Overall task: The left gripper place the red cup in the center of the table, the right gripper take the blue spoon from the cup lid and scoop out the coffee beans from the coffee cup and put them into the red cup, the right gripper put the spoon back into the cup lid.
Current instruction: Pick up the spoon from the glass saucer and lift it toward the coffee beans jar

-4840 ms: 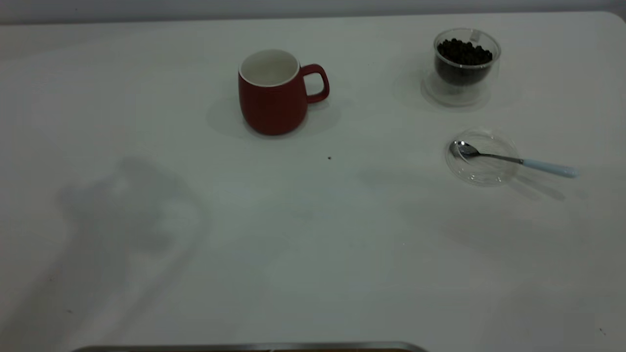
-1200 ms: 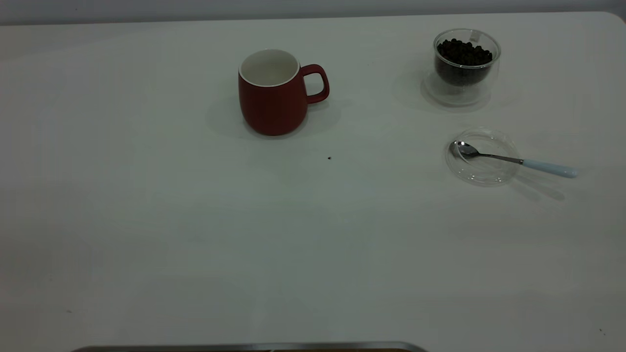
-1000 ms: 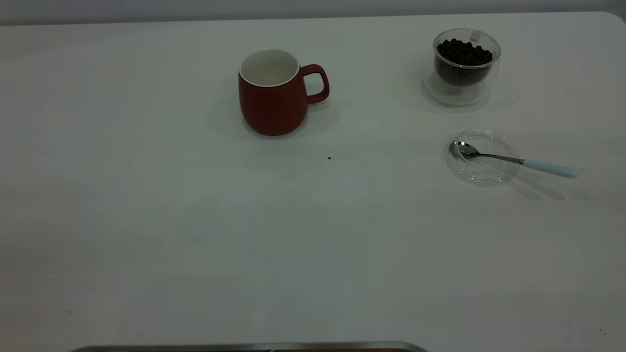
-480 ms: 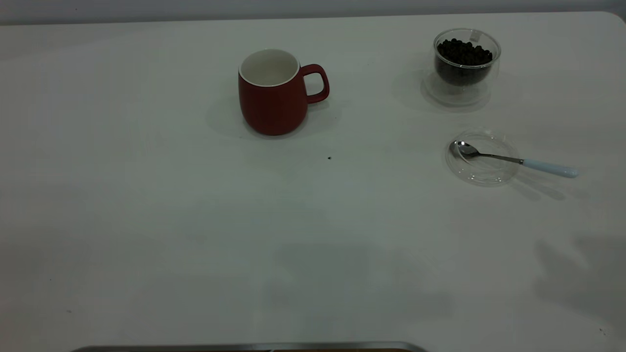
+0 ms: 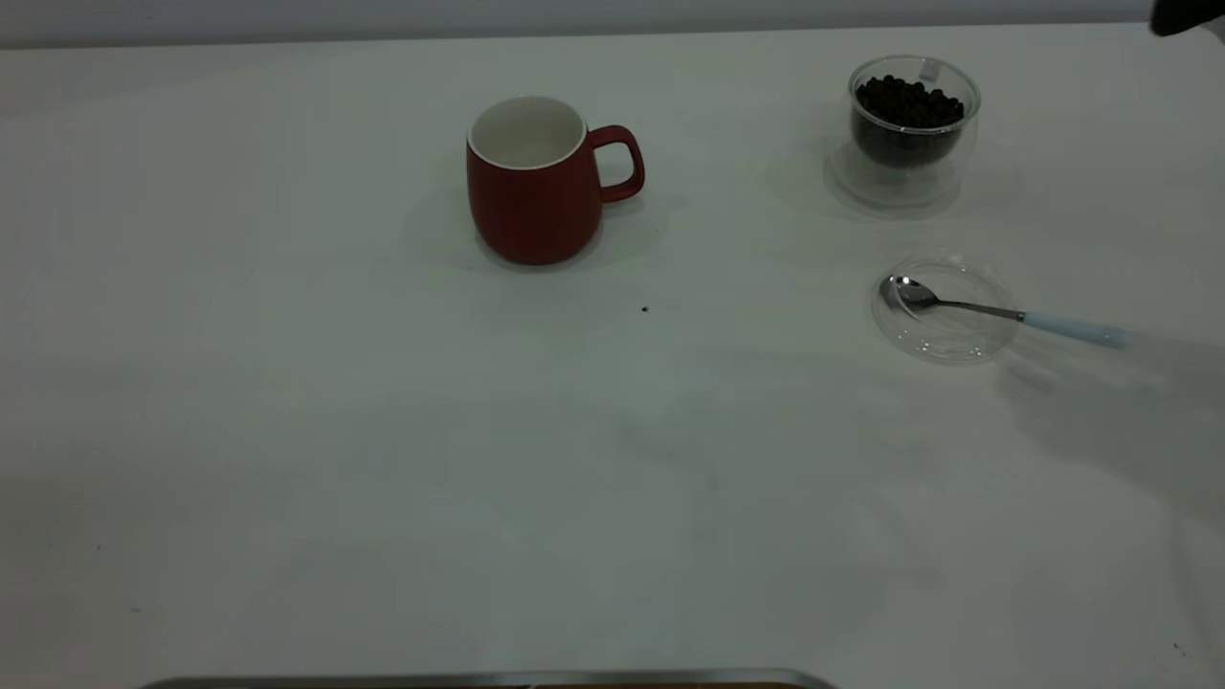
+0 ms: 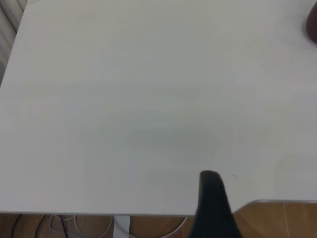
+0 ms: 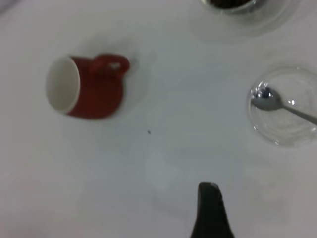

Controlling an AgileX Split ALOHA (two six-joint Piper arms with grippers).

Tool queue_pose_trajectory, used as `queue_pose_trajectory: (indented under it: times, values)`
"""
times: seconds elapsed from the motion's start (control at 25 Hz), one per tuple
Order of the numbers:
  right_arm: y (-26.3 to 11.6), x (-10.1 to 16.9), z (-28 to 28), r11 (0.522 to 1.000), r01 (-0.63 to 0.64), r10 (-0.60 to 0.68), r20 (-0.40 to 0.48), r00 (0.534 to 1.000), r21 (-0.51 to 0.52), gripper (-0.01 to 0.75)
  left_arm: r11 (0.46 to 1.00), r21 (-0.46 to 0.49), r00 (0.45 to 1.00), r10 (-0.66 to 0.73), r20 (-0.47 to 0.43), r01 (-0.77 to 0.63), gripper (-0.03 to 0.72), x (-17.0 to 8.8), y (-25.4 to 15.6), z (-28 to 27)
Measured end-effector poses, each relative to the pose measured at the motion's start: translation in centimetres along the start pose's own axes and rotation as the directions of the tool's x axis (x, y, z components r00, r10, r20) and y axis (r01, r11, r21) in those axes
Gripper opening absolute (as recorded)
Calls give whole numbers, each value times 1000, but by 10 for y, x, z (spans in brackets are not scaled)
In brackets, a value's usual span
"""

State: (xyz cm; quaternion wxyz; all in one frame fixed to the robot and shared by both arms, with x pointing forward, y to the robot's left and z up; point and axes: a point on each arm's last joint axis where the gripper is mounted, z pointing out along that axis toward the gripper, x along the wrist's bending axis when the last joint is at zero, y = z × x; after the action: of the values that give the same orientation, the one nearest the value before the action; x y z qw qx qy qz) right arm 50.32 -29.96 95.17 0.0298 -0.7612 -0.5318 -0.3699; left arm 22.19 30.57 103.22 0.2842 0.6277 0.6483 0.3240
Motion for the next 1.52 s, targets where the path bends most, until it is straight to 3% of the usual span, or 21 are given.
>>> queue_pose_trajectory:
  times: [0.16, 0.56, 1.0, 1.52]
  values:
    - [4, -34, 6, 994, -105, 106, -52, 993, 17, 573, 1000, 0, 1000, 0, 0, 0, 587, 0, 0, 0]
    - [-27, -92, 49, 957, -282, 288, -100, 953, 63, 573, 1000, 0, 1000, 0, 0, 0, 587, 0, 0, 0]
    - [-57, -131, 95, 907, -381, 401, -93, 911, 179, 573, 1000, 0, 1000, 0, 0, 0, 587, 0, 0, 0]
    - [-49, -155, 131, 905, -378, 405, -126, 905, 197, 556, 1000, 0, 1000, 0, 0, 0, 587, 0, 0, 0]
